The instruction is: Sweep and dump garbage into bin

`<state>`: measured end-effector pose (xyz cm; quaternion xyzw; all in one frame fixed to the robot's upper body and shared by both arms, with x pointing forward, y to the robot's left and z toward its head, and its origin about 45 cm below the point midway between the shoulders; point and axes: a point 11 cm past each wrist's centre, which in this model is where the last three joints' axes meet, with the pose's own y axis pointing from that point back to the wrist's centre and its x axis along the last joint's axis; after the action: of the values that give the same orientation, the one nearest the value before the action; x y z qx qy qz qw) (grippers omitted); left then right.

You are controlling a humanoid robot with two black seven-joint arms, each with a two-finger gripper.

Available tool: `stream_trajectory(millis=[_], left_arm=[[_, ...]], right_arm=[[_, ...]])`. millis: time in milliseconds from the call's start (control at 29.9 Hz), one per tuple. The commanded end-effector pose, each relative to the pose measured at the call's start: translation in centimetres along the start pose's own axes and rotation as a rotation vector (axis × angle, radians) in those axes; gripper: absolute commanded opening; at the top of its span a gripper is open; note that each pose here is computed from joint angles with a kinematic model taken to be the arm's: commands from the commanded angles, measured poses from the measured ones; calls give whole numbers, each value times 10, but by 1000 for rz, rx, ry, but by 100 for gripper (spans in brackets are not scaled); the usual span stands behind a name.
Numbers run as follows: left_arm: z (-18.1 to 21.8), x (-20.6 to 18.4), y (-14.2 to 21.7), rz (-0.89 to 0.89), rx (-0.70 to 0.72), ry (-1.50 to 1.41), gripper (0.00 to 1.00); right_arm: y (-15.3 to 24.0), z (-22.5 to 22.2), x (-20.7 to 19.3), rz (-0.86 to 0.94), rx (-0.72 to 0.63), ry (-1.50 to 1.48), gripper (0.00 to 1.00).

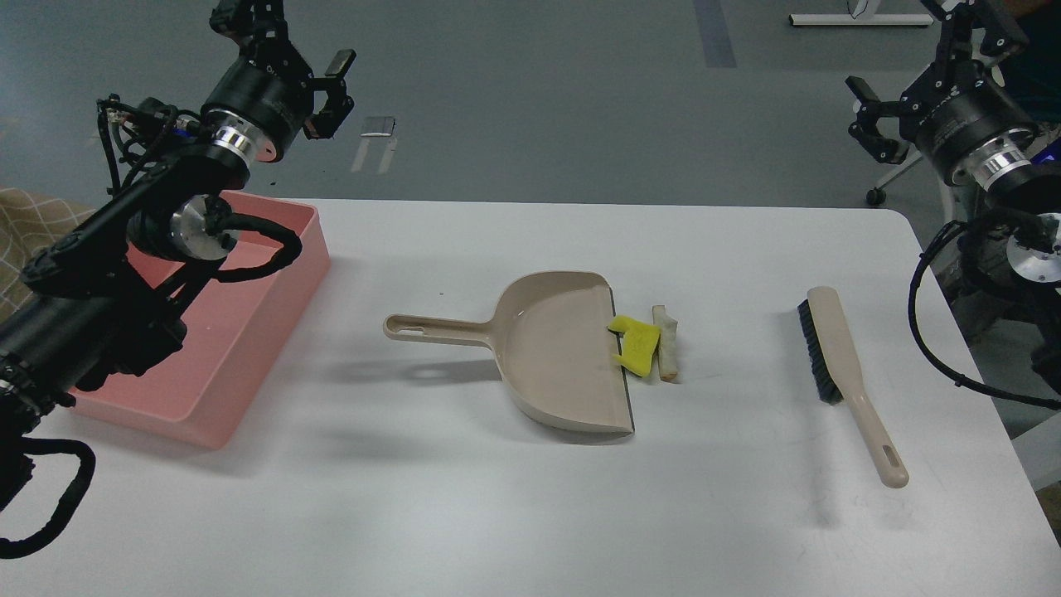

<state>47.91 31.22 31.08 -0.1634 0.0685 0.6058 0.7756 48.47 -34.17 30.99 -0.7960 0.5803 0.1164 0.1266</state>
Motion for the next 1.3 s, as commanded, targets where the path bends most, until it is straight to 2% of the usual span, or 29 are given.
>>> stream_trajectory(millis=[0, 368, 802, 1137, 1270], left_arm=[[1, 1, 0, 3, 0, -2, 99], [9, 5, -3, 63, -46, 38, 99], [7, 8, 1, 65, -38, 33, 99], [6, -15, -2, -12, -29, -14, 99], [-2, -22, 4, -57, 17, -62, 99]], right_arm=[[0, -2, 2, 9, 4, 0, 100], [-1, 0, -1, 9, 3, -3, 100], [-2, 1, -3, 4, 5, 0, 100], [-7, 2, -7, 1, 4, 2, 100], [-7, 4, -4, 9, -1, 2, 100]])
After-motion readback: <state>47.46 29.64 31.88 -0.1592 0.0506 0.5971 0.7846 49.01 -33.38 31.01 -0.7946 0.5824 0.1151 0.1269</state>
